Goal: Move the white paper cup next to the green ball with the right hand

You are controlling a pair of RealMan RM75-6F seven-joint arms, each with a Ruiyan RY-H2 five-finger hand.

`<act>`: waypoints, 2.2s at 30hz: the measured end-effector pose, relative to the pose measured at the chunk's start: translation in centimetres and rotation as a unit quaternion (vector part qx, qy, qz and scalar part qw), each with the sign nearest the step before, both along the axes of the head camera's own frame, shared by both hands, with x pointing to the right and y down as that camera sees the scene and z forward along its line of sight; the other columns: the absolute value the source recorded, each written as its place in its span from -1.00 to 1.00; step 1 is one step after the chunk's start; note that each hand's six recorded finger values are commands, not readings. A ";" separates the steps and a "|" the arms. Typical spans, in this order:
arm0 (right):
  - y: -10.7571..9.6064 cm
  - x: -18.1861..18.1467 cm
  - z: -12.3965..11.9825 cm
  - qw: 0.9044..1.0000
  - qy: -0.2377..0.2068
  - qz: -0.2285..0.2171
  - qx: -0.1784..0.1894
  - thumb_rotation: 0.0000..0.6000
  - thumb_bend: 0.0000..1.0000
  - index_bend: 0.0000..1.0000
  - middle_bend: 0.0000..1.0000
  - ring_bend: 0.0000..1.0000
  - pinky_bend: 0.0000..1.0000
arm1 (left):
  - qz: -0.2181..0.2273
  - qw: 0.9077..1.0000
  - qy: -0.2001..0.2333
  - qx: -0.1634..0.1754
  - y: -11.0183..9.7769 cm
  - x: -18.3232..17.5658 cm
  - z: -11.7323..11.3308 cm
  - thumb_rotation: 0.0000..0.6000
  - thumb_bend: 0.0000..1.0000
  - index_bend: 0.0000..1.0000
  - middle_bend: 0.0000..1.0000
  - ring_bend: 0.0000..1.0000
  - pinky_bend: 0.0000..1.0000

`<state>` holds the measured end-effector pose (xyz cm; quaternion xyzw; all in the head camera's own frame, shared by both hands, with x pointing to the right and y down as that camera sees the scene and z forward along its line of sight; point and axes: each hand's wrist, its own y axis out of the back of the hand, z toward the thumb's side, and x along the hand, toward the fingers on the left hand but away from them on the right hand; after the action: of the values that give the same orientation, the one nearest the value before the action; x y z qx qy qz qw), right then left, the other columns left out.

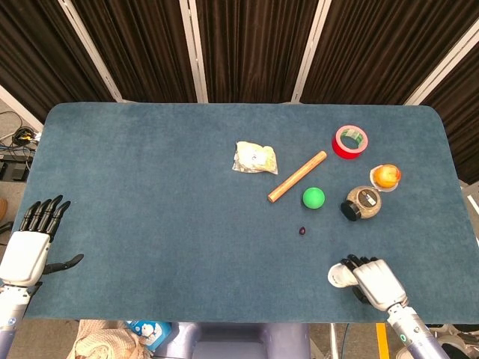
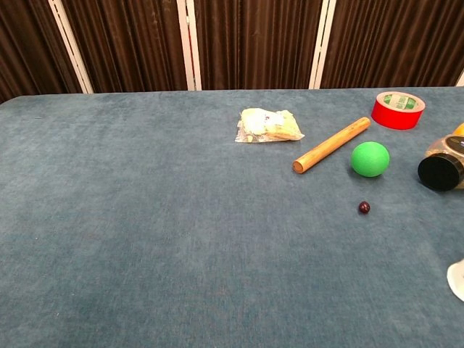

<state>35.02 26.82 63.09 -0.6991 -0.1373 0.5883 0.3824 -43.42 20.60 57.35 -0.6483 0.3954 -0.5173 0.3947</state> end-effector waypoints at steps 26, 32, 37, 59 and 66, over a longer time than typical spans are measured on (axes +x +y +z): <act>-5.2 -5.7 -2.3 0.996 -0.063 -0.006 0.066 1.00 -0.16 -0.24 -0.33 -0.12 0.03 | -0.001 1.000 0.002 -0.001 -0.1 0.1 0.0 1.00 -0.96 -1.00 -1.00 -1.00 -1.00; -7.5 -7.4 -1.3 0.996 -0.056 0.003 0.075 1.00 -0.16 -0.24 -0.33 -0.12 0.03 | -0.002 1.000 0.005 -0.005 -0.2 0.0 0.1 1.00 -0.96 -1.00 -1.00 -1.00 -1.00; -8.8 -8.6 0.5 0.996 -0.046 0.007 0.075 1.00 -0.16 -0.24 -0.33 -0.12 0.03 | -0.004 1.000 0.006 -0.009 -0.3 0.0 0.3 1.00 -0.96 -1.00 -1.00 -1.00 -1.00; -9.5 -10.2 4.6 0.997 -0.021 0.009 0.070 1.00 -0.17 -1.00 -0.88 -0.68 -0.50 | -0.009 1.000 0.009 -0.011 -0.3 -0.1 0.3 1.00 -0.96 -1.00 -1.00 -1.00 -1.00; -9.0 -9.9 3.5 0.997 0.007 -0.011 0.077 1.00 -0.21 -1.00 -1.00 -0.93 -0.67 | -0.008 1.000 0.008 -0.009 -0.3 0.0 0.2 1.00 -0.96 -1.00 -1.00 -1.00 -1.00</act>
<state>25.17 17.79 66.61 -0.6649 -0.1719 0.5763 0.4431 -43.46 20.34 57.59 -0.6529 0.3993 -0.5182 0.3818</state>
